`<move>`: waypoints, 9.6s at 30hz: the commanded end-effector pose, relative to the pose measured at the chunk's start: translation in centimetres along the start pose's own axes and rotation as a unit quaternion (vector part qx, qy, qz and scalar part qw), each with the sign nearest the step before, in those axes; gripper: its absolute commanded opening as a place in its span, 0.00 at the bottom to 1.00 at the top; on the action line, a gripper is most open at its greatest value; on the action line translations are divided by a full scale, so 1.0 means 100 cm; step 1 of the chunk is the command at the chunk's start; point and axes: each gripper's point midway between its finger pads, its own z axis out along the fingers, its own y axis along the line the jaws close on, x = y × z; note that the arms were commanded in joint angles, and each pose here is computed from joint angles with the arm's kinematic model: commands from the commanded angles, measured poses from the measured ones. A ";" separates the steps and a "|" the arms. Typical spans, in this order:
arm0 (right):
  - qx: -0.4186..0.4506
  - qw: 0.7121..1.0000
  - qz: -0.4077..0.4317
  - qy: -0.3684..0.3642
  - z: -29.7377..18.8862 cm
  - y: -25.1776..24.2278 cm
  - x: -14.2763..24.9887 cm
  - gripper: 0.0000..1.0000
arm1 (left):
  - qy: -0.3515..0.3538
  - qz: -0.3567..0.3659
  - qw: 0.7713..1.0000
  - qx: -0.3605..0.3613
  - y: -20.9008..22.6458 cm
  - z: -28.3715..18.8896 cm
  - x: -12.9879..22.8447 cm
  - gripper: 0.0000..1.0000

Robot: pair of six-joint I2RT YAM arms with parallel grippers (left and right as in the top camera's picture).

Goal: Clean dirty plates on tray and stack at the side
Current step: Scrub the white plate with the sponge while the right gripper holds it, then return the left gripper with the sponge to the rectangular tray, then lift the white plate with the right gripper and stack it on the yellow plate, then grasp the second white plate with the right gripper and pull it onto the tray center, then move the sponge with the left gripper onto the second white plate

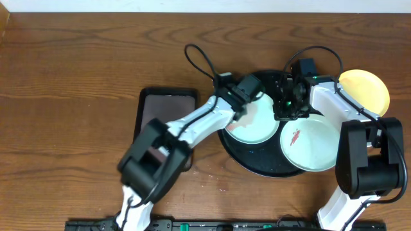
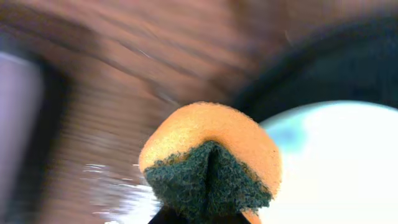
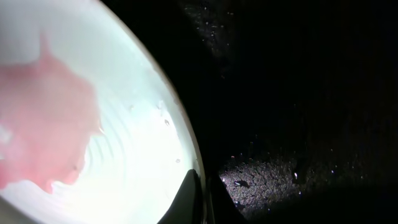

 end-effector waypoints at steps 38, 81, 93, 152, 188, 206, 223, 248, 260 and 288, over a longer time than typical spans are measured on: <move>0.023 1.000 0.008 0.012 0.005 -0.011 0.008 0.01 | 0.072 0.056 0.994 -0.063 0.031 0.020 0.042 0.07; 0.410 0.833 -0.129 -0.350 -0.284 0.028 -0.036 0.01 | -0.021 -0.137 0.978 -0.155 0.248 -0.182 -0.050 0.07; 0.478 0.756 -0.257 -0.366 -0.311 0.078 -0.044 0.01 | -0.022 -0.137 0.978 -0.154 0.248 -0.182 -0.050 0.07; 0.081 0.851 0.486 -0.182 -0.107 -0.321 0.033 0.01 | -0.029 -0.141 0.979 -0.147 0.245 -0.181 -0.054 0.08; 0.051 0.920 0.375 -0.101 -0.159 -0.141 0.089 0.83 | -0.033 -0.145 0.980 -0.135 0.240 -0.180 -0.057 0.08; 0.086 0.881 0.463 -0.045 -0.084 -0.149 0.144 0.67 | -0.032 -0.145 0.980 -0.133 0.240 -0.180 -0.057 0.08; 0.028 0.902 0.425 -0.063 -0.075 -0.134 0.128 0.01 | -0.034 -0.147 0.980 -0.129 0.238 -0.179 -0.058 0.07; 0.025 0.993 0.065 -0.099 -0.049 -0.021 0.031 0.01 | -0.012 -0.128 0.984 -0.126 0.231 -0.166 -0.055 0.07; -0.016 0.997 0.031 -0.069 0.000 -0.016 0.022 0.01 | 0.063 -0.038 0.996 -0.050 0.189 -0.124 -0.047 0.07; 0.013 0.993 0.107 -0.052 0.013 -0.043 0.028 0.01 | 0.267 -0.057 0.962 -0.020 0.201 0.005 0.002 0.08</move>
